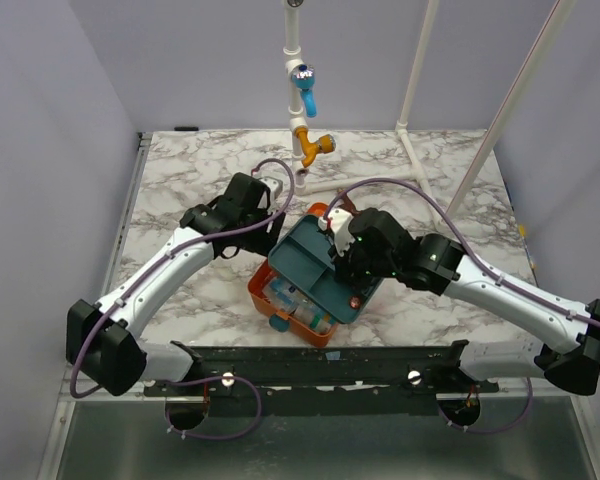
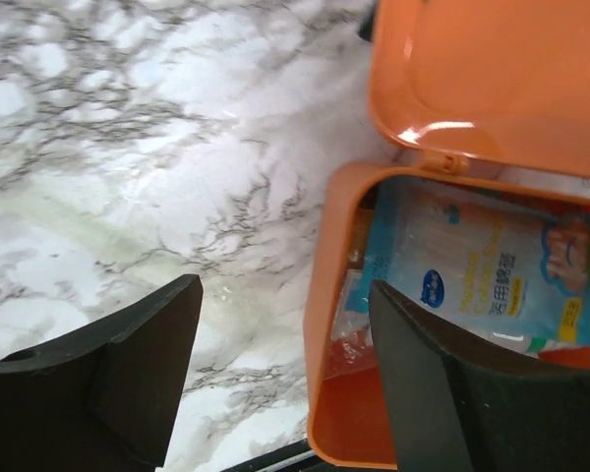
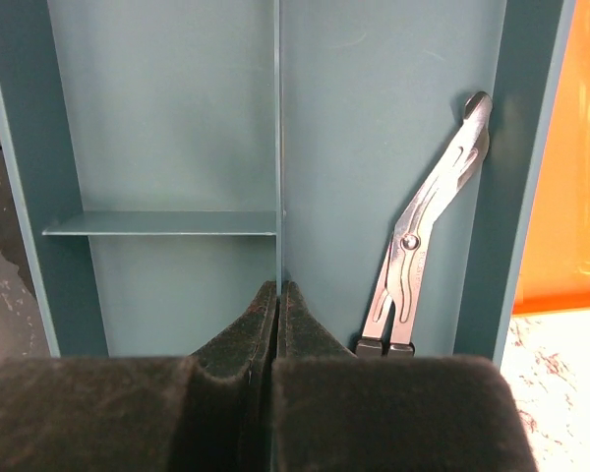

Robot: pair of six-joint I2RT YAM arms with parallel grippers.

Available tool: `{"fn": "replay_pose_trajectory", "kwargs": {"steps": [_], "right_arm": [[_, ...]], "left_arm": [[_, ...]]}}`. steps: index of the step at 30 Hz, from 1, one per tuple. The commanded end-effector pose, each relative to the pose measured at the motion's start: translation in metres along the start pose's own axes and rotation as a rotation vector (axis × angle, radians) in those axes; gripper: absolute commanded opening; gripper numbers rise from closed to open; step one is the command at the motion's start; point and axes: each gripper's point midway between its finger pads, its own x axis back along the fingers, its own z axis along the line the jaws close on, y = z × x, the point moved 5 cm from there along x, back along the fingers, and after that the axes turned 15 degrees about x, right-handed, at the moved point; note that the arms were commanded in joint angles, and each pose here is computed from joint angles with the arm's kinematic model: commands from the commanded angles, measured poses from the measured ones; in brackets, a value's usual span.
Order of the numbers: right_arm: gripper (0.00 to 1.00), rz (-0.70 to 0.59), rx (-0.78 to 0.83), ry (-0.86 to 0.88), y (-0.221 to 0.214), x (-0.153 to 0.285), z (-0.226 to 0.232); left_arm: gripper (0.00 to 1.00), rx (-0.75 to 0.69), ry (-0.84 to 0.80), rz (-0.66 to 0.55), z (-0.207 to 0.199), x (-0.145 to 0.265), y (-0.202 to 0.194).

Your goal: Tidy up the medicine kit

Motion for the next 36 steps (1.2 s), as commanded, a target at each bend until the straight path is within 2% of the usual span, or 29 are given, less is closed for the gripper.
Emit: {"fn": "replay_pose_trajectory", "kwargs": {"steps": [1, 8, 11, 16, 19, 20, 21, 36], "right_arm": [[0.01, -0.039, -0.005, 0.044, 0.007, -0.014, 0.009], [0.01, -0.029, 0.01, 0.055, 0.013, -0.027, 0.013], [0.01, -0.025, 0.024, 0.06, 0.015, -0.033, 0.017], [0.01, -0.014, 0.033, 0.052, 0.017, -0.041, 0.022], [0.01, -0.028, 0.031, 0.048, 0.022, -0.043, 0.026], [0.01, -0.03, 0.028, 0.05, 0.022, -0.044, 0.027], [0.01, -0.034, 0.029, 0.052, 0.023, -0.044, 0.028], [0.01, -0.007, 0.036, -0.029, 0.011, -0.067, 0.023]], "left_arm": [[0.72, 0.146, 0.146, -0.147, 0.025, 0.029, 0.022], [0.76, 0.336, 0.23, -0.252, 0.058, 0.054, 0.015], [0.78, 0.36, 0.235, -0.299, 0.063, 0.064, 0.009], [0.89, 0.377, 0.24, -0.305, 0.068, 0.069, -0.005], [0.9, 0.382, 0.241, -0.31, 0.07, 0.067, -0.012], [0.92, 0.384, 0.237, -0.318, 0.071, 0.067, -0.014], [0.98, 0.388, 0.234, -0.325, 0.072, 0.066, -0.016], [0.98, 0.377, 0.178, -0.391, 0.074, 0.063, -0.03]]}}
